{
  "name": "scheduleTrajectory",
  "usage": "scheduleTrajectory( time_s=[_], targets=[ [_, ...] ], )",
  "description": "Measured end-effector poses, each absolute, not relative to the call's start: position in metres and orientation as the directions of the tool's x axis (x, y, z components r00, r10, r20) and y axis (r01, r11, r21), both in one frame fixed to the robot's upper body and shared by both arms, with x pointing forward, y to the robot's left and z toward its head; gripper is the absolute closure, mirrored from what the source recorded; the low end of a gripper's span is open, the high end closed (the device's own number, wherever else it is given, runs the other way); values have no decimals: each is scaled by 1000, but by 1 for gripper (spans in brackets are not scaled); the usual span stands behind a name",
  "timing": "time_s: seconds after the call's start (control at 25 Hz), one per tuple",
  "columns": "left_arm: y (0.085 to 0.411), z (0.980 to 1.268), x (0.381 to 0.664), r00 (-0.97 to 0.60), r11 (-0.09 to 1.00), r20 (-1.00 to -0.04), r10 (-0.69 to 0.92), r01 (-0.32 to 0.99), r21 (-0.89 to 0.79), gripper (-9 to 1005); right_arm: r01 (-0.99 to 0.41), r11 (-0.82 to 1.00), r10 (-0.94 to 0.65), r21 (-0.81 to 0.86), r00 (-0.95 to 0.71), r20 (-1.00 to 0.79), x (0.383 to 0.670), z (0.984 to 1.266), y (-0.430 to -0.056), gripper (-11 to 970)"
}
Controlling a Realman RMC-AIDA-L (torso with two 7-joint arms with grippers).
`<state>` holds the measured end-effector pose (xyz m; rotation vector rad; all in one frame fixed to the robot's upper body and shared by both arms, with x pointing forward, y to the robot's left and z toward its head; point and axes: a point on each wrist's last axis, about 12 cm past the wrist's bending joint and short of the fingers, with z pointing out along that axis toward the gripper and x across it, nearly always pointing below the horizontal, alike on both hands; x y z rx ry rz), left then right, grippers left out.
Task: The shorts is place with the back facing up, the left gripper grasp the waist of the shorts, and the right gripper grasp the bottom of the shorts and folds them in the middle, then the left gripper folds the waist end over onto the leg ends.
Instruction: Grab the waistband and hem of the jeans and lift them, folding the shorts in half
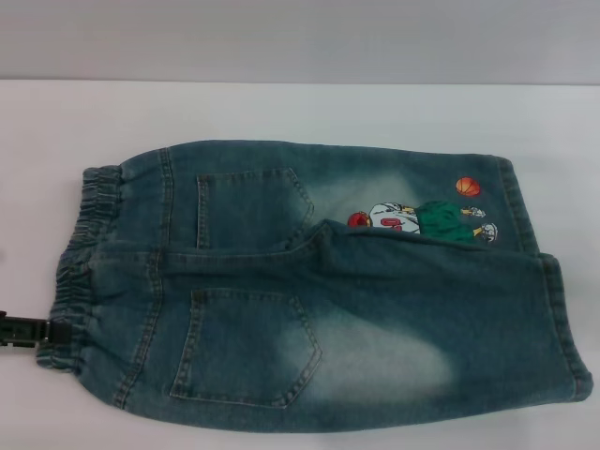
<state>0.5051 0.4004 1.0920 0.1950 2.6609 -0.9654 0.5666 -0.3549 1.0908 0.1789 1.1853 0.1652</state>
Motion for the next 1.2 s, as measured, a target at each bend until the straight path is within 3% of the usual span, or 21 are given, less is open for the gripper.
scheduleTrajectory(
  time_s=[1.2],
  targets=[
    [393, 1094, 507, -945, 741, -324, 55, 256, -620, 208, -30, 973, 223, 227, 355, -908, 568, 1090, -354, 372]
  ],
)
